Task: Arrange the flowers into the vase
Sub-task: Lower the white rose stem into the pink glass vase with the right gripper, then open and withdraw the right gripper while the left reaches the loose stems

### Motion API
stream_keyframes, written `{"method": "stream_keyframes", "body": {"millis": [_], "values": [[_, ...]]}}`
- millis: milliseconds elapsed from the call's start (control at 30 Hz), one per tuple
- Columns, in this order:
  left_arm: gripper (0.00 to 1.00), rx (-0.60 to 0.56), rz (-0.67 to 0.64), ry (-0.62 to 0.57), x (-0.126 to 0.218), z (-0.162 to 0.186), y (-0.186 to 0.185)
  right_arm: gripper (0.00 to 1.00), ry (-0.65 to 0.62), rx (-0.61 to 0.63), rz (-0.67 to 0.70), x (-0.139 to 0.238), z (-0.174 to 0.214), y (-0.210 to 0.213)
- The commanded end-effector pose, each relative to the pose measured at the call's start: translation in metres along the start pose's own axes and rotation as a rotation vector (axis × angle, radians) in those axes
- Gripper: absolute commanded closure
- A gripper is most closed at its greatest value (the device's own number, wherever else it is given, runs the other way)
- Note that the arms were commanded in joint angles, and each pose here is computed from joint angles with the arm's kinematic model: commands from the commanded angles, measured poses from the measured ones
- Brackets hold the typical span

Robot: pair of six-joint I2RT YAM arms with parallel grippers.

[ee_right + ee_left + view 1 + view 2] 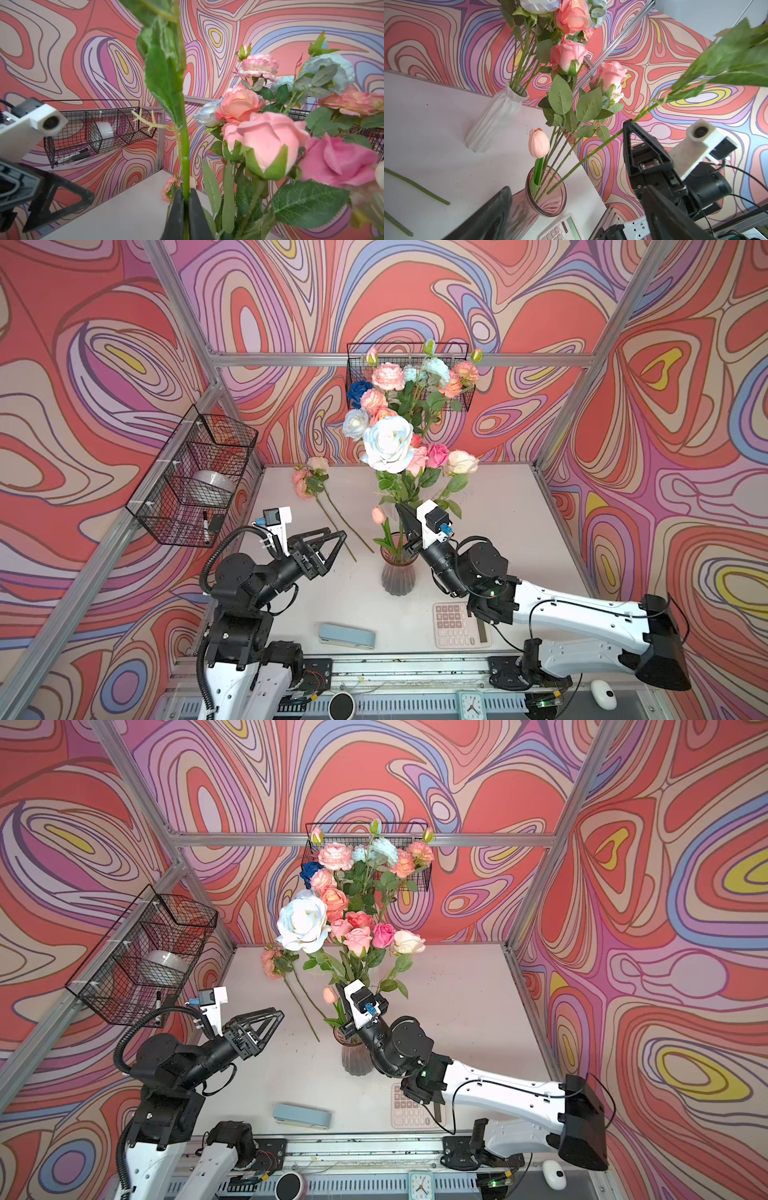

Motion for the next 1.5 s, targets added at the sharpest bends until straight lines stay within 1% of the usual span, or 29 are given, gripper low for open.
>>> {"method": "stream_keyframes", "body": {"millis": [0, 100, 200, 233, 300, 467, 533, 600, 700, 800, 867, 933, 1000, 1100, 1167, 1200, 1267, 1367, 1467], "values": [[0.00, 0.005, -0.019, 0.002, 0.001, 0.004, 0.004, 1.00, 0.038, -0.047, 0.033, 0.003, 0.021, -0.006], [0.00, 0.027, -0.039, 0.011, -0.001, 0.009, 0.012, 1.00, 0.134, -0.079, 0.072, 0.008, 0.053, -0.012], [0.00, 0.054, -0.063, 0.023, -0.004, 0.013, 0.020, 1.00, 0.247, -0.133, 0.129, 0.015, 0.078, -0.019], [0.00, 0.061, -0.073, 0.029, -0.005, 0.014, 0.022, 0.99, 0.282, -0.147, 0.154, 0.017, 0.083, -0.022], [0.01, 0.073, -0.098, 0.043, -0.006, 0.016, 0.027, 0.90, 0.370, -0.175, 0.194, 0.021, 0.092, -0.026], [0.02, 0.097, -0.147, 0.074, -0.009, 0.020, 0.038, 0.75, 0.540, -0.248, 0.240, 0.031, 0.099, -0.026], [0.03, 0.119, -0.192, 0.097, -0.009, 0.024, 0.045, 0.71, 0.596, -0.274, 0.254, 0.034, 0.096, -0.025], [0.03, 0.142, -0.258, 0.117, -0.009, 0.028, 0.057, 0.62, 0.625, -0.305, 0.258, 0.037, 0.090, -0.025], [0.04, 0.185, -0.360, 0.142, -0.009, 0.035, 0.076, 0.49, 0.619, -0.366, 0.217, 0.044, 0.077, -0.023], [0.07, 0.226, -0.435, 0.167, -0.013, 0.041, 0.095, 0.45, 0.594, -0.414, 0.174, 0.055, 0.065, -0.024], [0.11, 0.248, -0.480, 0.185, -0.018, 0.045, 0.110, 0.45, 0.573, -0.433, 0.141, 0.062, 0.058, -0.025], [0.18, 0.264, -0.539, 0.201, -0.024, 0.048, 0.127, 0.45, 0.541, -0.456, 0.107, 0.069, 0.051, -0.026], [0.25, 0.266, -0.626, 0.208, -0.030, 0.050, 0.151, 0.47, 0.500, -0.478, 0.078, 0.076, 0.045, -0.028], [0.37, 0.277, -0.718, 0.223, -0.043, 0.055, 0.186, 0.48, 0.457, -0.499, 0.069, 0.085, 0.040, -0.034], [0.44, 0.315, -0.758, 0.226, -0.052, 0.060, 0.205, 0.49, 0.447, -0.502, 0.074, 0.090, 0.040, -0.038], [0.46, 0.312, -0.756, 0.204, -0.061, 0.056, 0.214, 0.50, 0.444, -0.502, 0.079, 0.092, 0.039, -0.039], [0.47, 0.322, -0.806, 0.202, -0.070, 0.056, 0.233, 0.51, 0.444, -0.503, 0.077, 0.095, 0.039, -0.040], [0.46, 0.299, -0.868, 0.224, -0.088, 0.054, 0.263, 0.52, 0.451, -0.501, 0.068, 0.098, 0.039, -0.040], [0.50, 0.289, -0.930, 0.246, -0.099, 0.053, 0.292, 0.52, 0.452, -0.502, 0.064, 0.101, 0.039, -0.042]]}}
Point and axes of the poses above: each gripper's point midway between its finger pads, its own x axis back along the fingers, its own y axis along the line the jaws close on, z = x × y, the point moved 3 cm from there along x, back along the fingers, and after that the axes turned 9 degrees about -x, right-handed, at the moved point
